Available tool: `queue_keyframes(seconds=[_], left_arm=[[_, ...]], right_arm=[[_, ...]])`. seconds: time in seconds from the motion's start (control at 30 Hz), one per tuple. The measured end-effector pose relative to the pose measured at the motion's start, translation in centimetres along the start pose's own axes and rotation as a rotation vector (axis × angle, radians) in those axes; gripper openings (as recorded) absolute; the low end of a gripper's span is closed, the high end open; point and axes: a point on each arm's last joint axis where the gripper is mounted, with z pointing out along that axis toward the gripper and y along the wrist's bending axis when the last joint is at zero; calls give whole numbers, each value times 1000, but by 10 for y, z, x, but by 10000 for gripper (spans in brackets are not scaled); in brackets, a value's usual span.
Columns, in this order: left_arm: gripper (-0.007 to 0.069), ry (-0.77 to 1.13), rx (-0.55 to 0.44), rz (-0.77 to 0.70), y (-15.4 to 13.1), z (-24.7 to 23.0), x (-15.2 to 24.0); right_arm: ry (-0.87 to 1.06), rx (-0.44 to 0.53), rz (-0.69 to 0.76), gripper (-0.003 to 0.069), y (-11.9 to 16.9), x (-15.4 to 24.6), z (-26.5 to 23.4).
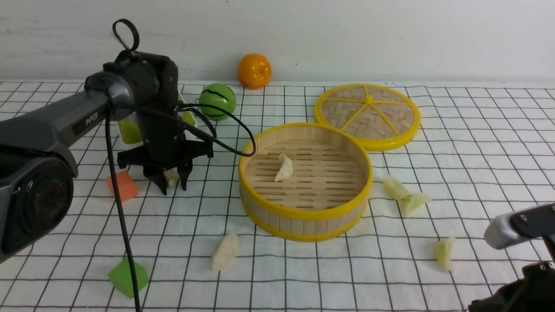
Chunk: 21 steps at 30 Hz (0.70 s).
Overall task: Put the dumplings into the steamer on the table with the white tablecloth.
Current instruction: 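Reach for and grasp a dumpling on the table with the left gripper, then place the dumpling into the bamboo steamer basket with the left gripper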
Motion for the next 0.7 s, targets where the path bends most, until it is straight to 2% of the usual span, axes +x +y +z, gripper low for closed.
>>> queue_keyframes(seconds=[0.17,0.4,0.53,0.57,0.6,0.67,0.7], left_arm=[[256,10,14,58,0,-11,2],[256,-131,170,156,-22,-93,5],[256,-206,281,306,-76,-134,30],[256,-209,300,350,-94,-135,40],[256,-209,301,351,-97,-134,41],[256,-211,331,433,-133,-122,60],[256,-210,333,437,-139,-118,62]], right_arm=[[0,0,0,1,0,0,0],[-6,1,2,6,0,-1,0],[-21,7,2,9,-1,-2,0],[-22,6,3,9,-1,-2,0],[-22,6,3,9,-1,-2,0],[-22,5,6,13,0,-2,0],[-22,5,6,13,0,-2,0]])
